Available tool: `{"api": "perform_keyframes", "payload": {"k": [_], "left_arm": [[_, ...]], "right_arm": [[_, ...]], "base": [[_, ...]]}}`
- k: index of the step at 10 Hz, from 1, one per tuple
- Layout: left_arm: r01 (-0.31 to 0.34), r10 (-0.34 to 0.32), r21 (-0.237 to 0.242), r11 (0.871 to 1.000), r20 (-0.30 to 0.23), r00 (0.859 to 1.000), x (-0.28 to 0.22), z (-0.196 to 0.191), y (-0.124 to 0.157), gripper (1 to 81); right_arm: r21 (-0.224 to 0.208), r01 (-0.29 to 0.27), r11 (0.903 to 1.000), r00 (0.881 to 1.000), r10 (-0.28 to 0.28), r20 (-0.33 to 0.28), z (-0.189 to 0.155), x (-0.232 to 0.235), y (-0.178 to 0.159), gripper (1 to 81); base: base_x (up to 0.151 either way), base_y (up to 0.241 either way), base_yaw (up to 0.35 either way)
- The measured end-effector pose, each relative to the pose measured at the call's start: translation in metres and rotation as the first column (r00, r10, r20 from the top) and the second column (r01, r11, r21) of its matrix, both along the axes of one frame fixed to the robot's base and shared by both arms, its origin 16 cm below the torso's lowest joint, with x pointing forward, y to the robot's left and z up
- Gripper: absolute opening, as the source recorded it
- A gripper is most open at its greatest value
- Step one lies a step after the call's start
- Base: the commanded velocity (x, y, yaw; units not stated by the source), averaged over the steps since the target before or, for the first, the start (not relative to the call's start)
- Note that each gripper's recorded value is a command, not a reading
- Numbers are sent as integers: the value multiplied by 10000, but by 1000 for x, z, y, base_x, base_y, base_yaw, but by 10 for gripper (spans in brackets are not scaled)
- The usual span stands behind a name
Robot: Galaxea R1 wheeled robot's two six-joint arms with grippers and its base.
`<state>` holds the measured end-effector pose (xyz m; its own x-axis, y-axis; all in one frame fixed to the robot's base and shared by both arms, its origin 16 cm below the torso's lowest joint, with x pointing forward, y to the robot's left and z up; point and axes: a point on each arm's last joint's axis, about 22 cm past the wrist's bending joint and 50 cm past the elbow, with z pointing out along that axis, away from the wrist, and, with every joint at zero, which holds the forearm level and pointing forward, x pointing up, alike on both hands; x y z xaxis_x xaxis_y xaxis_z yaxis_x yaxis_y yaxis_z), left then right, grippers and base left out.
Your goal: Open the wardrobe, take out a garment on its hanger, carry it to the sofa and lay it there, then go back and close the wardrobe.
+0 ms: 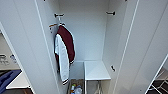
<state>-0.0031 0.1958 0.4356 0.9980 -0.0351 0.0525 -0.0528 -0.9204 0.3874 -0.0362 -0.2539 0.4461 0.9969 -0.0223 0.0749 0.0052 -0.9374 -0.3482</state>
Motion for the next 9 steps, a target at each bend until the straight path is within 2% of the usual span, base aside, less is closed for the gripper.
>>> {"api": "perform_keyframes", "payload": {"k": [2, 3, 5, 6, 7, 9], "left_arm": [[-5, 2, 302, 9995, 73, 10000, 7, 2, 37, 811], [-15, 11, 268, 9996, 150, 9999, 15, 7, 49, 811], [-11, 33, -529, 9986, 410, 9992, 36, 28, 37, 811], [-5, 54, -871, 9962, 562, 9984, 47, 43, 41, 811], [-15, 89, -952, 9955, 779, 9969, 61, 59, 62, 811], [-270, 336, -538, 9982, 1255, 9915, 83, 92, 136, 811]], "right_arm": [[225, 88, 9997, 9995, -95, 287, 12, 19, -12, 811], [421, 147, 9990, 9987, -168, 488, 21, 30, -17, 811], [542, 225, 9983, 9960, -270, 855, 44, 55, -47, 811], [551, 270, 9981, 9944, -325, 1007, 56, 67, -63, 811], [534, 356, 9979, 9923, -416, 1171, 67, 80, -78, 811], [292, 675, 9973, 9860, -711, 1505, 86, 112, -114, 811]], "base": [[0, 0, 0], [0, 0, 0], [0, 0, 0], [0, 0, 0], [0, 0, 0], [0, 0, 0]]}}
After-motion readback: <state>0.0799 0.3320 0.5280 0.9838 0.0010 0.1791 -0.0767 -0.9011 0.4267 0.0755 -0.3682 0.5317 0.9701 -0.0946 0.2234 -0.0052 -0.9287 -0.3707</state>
